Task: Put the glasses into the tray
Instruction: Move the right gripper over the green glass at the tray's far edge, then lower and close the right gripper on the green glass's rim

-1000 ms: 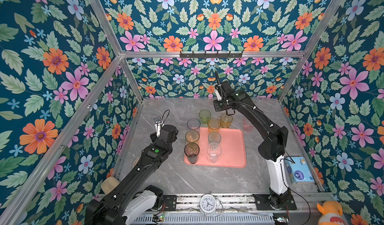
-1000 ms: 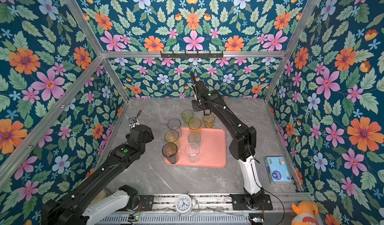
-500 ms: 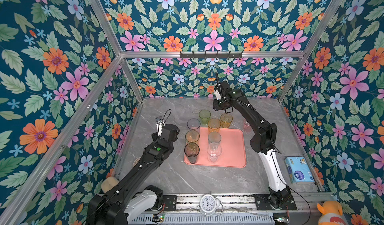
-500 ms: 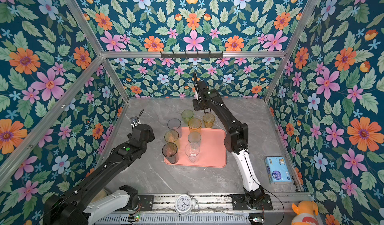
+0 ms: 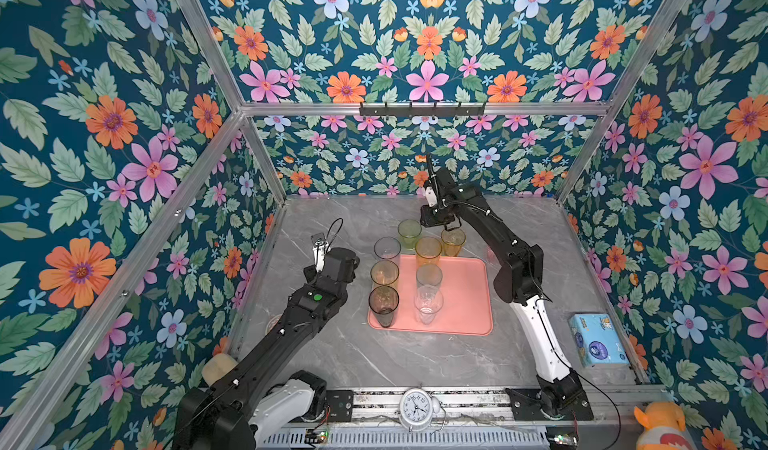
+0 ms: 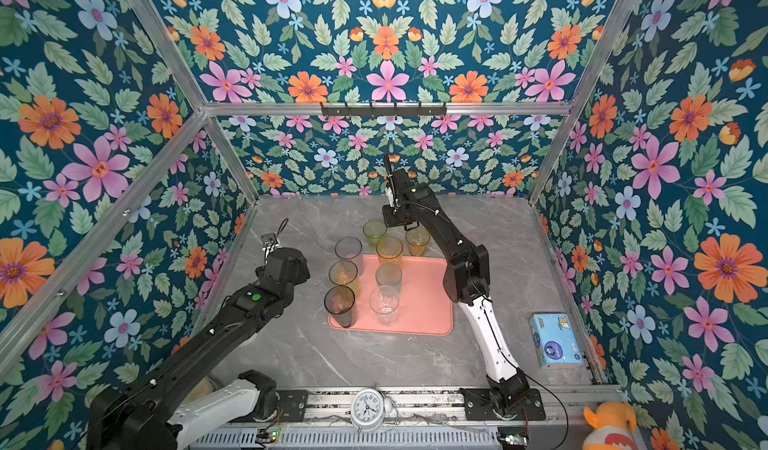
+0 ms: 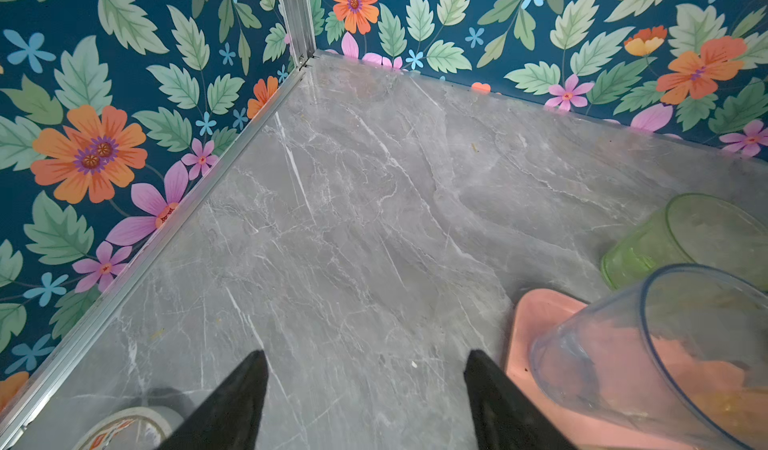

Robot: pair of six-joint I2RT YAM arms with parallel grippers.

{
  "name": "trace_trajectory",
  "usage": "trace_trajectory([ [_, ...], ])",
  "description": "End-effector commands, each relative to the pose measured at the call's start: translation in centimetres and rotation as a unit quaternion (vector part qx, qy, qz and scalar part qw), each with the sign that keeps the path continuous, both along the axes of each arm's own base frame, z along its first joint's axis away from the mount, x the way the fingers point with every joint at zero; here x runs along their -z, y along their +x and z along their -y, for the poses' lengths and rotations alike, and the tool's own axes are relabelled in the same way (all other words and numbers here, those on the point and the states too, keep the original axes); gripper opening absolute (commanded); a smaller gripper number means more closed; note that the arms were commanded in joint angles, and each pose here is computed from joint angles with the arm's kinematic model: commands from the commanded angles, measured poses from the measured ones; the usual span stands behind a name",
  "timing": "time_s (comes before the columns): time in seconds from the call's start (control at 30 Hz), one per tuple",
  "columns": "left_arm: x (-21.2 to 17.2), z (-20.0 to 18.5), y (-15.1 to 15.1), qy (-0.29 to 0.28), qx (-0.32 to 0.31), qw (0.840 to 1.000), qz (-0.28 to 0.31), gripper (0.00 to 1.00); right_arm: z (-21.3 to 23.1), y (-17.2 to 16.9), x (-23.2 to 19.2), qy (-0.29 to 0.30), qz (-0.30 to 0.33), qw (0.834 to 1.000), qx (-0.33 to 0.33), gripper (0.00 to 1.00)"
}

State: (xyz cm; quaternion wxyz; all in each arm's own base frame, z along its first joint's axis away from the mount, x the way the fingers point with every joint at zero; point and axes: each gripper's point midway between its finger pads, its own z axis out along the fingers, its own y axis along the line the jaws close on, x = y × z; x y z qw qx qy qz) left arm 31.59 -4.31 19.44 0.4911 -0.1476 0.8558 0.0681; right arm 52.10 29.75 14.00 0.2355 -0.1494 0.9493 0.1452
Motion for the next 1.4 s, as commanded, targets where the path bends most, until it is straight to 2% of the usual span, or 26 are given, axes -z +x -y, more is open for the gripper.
trace_trajectory([
  [0.0, 0.2, -0.1, -0.1, 0.000, -0.004, 1.000, -0.002, 0.77, -0.6, 0.1, 0.0, 0.012, 0.000, 1.000, -0.007, 0.45],
  [0.83, 0.5, -0.1, -0.1, 0.002, -0.005, 1.000, -0.009, 0.77, -1.3, 0.7, 2.0, 0.014, -0.007, 1.000, -0.001, 0.45],
  [1.37, 0.5, -0.1, -0.3, -0.001, -0.006, 1.000, -0.012, 0.77, -2.6, 0.5, 2.9, 0.007, -0.001, 1.000, -0.003, 0.40],
])
